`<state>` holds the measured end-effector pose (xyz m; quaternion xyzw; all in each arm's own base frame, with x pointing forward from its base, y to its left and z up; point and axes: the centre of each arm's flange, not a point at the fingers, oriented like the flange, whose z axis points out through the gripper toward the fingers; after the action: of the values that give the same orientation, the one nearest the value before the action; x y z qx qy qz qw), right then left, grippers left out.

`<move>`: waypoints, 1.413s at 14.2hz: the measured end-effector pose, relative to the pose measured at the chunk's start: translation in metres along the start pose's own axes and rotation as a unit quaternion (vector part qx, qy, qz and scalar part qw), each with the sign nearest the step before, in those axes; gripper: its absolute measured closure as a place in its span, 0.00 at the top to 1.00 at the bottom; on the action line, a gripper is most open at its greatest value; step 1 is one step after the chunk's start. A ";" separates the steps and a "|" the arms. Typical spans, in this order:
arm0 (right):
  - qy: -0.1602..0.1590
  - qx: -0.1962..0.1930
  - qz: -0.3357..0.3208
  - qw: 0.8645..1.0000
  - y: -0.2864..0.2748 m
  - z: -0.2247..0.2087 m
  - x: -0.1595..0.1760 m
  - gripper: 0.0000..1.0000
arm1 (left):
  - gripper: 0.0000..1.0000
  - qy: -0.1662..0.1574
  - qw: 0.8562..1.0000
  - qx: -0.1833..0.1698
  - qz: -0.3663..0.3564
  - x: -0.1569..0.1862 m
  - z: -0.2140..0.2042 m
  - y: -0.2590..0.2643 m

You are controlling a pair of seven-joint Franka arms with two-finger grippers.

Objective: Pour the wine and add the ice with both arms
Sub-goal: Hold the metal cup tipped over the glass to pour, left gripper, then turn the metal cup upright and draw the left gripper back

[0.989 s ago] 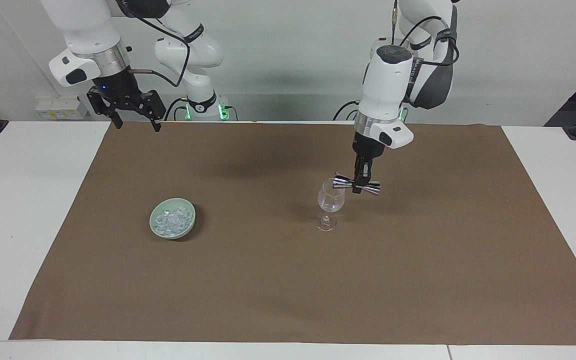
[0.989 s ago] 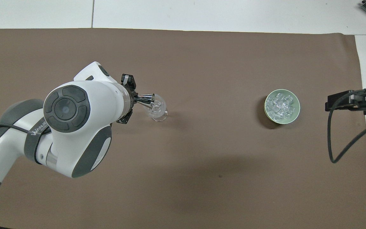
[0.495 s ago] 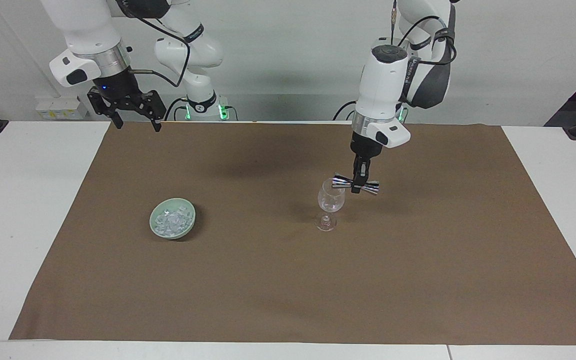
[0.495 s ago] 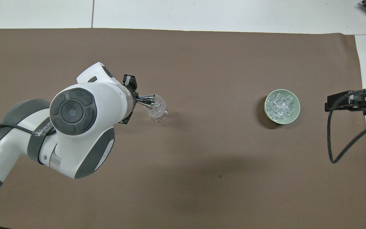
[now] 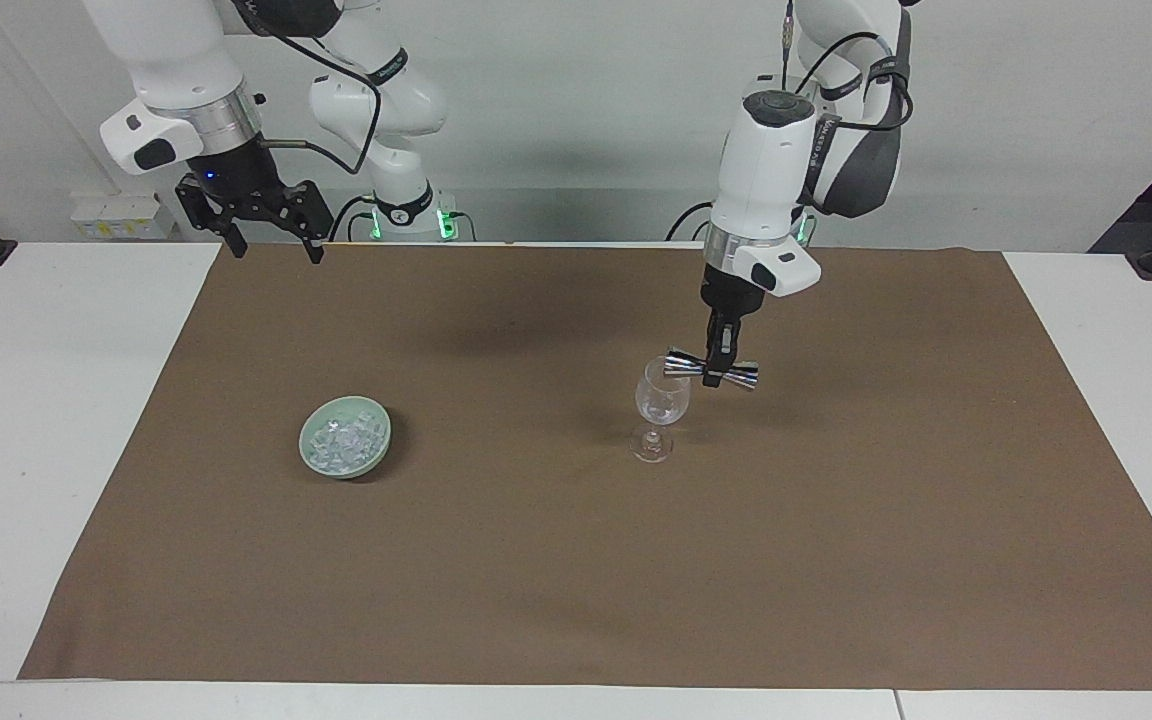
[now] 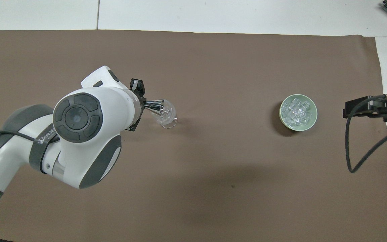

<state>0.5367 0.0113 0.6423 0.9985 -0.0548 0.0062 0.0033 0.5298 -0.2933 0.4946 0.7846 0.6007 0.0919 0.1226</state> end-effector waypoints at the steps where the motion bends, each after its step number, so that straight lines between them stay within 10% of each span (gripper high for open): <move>1: 0.000 0.000 0.001 1.000 0.001 0.000 0.000 1.00 | 0.22 0.000 1.000 0.000 0.000 0.000 0.000 0.000; 14: 0.015 0.002 0.004 1.000 0.004 -0.001 0.006 1.00 | 0.22 0.000 1.000 -0.005 -0.005 0.003 -0.004 0.003; 20: 0.015 0.002 0.005 1.000 0.005 -0.001 0.006 1.00 | 0.22 -0.076 0.993 0.015 -0.094 0.017 -0.007 0.009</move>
<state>0.5418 0.0054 0.6431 0.9980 -0.0601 0.0215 0.0020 0.5407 -0.2785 0.5043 0.7314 0.6618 0.0111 0.1639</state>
